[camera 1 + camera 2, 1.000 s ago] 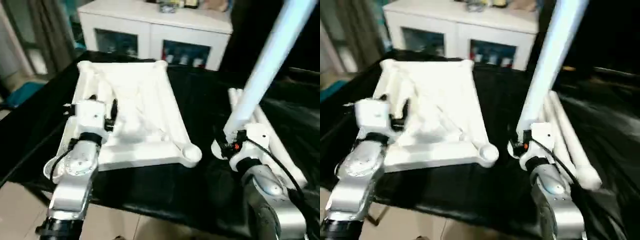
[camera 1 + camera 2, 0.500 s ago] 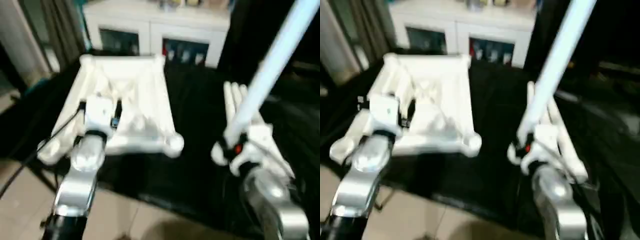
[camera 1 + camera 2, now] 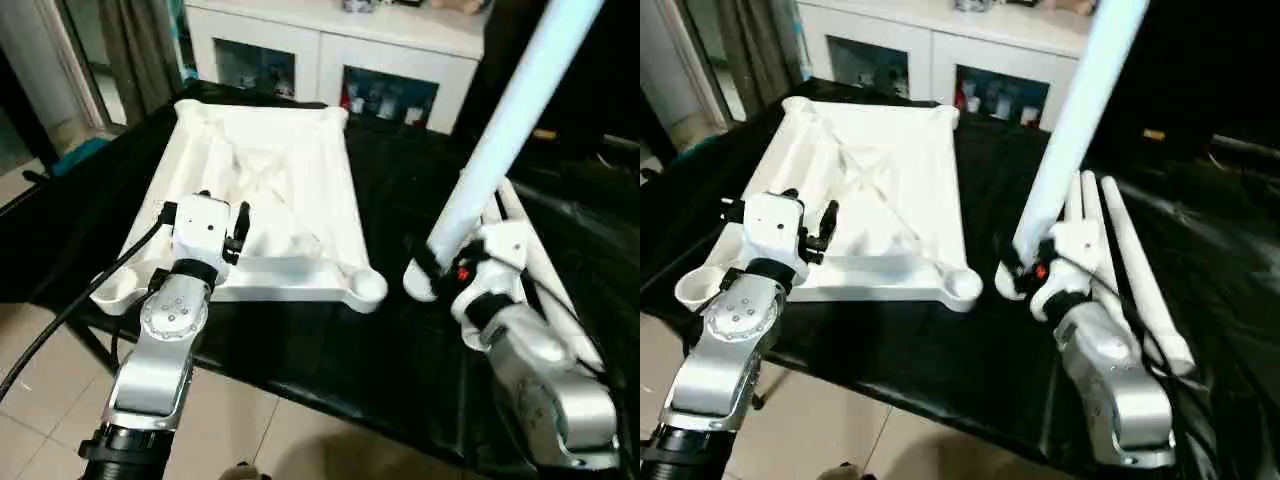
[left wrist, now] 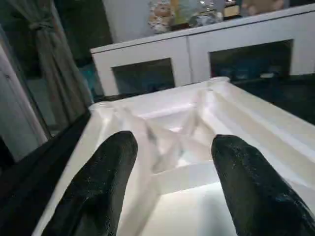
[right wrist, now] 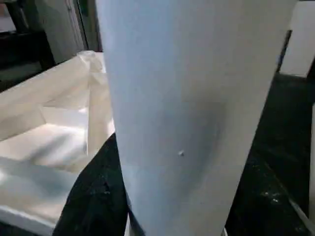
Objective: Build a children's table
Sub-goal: Insert table leg to table base
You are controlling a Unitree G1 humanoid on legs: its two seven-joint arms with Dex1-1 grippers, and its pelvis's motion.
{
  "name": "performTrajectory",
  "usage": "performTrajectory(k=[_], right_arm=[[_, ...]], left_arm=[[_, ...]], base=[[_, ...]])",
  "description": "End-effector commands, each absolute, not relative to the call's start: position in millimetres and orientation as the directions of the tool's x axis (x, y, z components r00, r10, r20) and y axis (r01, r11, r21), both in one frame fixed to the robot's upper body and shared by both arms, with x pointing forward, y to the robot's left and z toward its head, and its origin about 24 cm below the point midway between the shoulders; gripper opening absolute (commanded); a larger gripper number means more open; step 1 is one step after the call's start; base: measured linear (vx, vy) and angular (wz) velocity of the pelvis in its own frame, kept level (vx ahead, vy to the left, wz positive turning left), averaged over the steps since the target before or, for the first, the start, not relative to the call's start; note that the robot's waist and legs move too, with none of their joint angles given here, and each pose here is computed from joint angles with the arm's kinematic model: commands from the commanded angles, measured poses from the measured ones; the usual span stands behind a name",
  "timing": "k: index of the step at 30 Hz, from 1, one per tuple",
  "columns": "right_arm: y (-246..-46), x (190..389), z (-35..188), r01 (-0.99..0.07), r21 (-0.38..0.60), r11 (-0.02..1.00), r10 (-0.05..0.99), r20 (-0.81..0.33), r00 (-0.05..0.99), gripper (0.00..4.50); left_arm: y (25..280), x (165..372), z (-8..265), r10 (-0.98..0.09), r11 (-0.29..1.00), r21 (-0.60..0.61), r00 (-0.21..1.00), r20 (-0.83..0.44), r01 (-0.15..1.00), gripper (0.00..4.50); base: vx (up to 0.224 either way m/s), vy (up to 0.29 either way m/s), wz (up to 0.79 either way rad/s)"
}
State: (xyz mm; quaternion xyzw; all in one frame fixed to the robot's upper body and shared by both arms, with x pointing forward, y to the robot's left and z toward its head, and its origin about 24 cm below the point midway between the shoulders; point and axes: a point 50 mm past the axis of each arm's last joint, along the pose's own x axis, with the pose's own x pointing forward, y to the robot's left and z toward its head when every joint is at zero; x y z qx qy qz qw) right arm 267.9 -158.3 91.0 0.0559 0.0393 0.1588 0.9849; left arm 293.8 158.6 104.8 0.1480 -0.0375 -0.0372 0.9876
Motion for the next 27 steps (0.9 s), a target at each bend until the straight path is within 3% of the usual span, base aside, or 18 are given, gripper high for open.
performTrajectory(k=[1,6,17,23,27], right_arm=[[-157.6,269.2,89.6,-0.317,0.139,0.938,0.328,-0.064,0.942,1.93],[-155.4,270.2,88.0,-0.342,0.123,0.932,0.353,-0.087,0.932,1.93],[-163.9,267.7,83.3,-0.271,0.171,0.947,0.288,-0.083,0.954,1.93],[-165.1,264.1,81.3,-0.287,0.175,0.942,0.307,-0.097,0.947,1.93],[-165.0,263.8,81.5,-0.285,0.186,0.94,0.305,-0.09,0.948,1.93]], left_arm=[[163.0,294.0,106.2,-0.07,0.955,0.293,0.995,0.071,0.047,2.98],[165.7,293.2,105.1,-0.066,0.956,0.289,0.996,0.058,0.047,2.98],[163.7,294.6,108.2,-0.038,0.941,0.338,0.996,0.081,0.008,2.98],[165.0,295.4,107.9,-0.004,0.941,0.337,0.997,0.074,-0.021,2.98],[164.5,295.4,109.6,-0.035,0.949,0.315,0.997,0.074,0.01,2.98]], base=[[0.021,0.161,-0.05],[-0.021,0.252,-0.25],[0.004,0.252,-0.22],[-0.04,0.001,0.04],[-0.085,-0.105,-0.06]])
